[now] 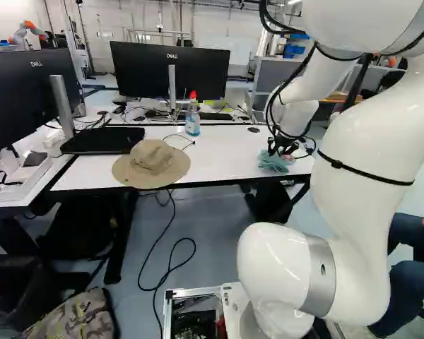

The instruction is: Clean the table with the green towel

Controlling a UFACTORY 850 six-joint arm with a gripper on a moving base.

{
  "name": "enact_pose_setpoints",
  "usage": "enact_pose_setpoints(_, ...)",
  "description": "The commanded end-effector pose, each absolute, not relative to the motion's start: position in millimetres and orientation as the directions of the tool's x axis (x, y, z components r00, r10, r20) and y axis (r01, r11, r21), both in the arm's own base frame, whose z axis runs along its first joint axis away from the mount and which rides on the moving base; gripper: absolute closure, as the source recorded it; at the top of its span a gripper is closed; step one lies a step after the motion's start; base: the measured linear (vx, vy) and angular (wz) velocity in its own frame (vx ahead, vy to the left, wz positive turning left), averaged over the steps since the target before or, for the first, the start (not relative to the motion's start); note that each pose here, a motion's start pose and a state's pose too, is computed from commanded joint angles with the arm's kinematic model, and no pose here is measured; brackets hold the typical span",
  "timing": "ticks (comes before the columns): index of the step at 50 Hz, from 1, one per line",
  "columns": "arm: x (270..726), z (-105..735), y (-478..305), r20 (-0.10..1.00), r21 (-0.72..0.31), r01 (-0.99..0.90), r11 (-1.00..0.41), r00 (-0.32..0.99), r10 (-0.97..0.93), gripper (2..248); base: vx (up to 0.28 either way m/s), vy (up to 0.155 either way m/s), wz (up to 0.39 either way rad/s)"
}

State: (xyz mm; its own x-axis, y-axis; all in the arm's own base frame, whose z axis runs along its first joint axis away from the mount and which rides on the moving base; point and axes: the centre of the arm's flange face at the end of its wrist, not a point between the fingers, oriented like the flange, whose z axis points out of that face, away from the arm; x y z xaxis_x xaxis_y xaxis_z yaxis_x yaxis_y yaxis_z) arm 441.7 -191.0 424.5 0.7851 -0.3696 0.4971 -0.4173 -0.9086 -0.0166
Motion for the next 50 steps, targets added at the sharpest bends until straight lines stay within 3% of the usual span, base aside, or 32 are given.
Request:
enact_pose_setpoints(26,442,425,-145,0.493,-0.016,-0.333,-0.943,0.817,-0.298,193,0.0,0.0,0.0)
enact_pose_setpoints(50,481,424,-132,0.502,-0.017,-0.285,-0.958,0.826,-0.255,193,0.0,0.0,0.0)
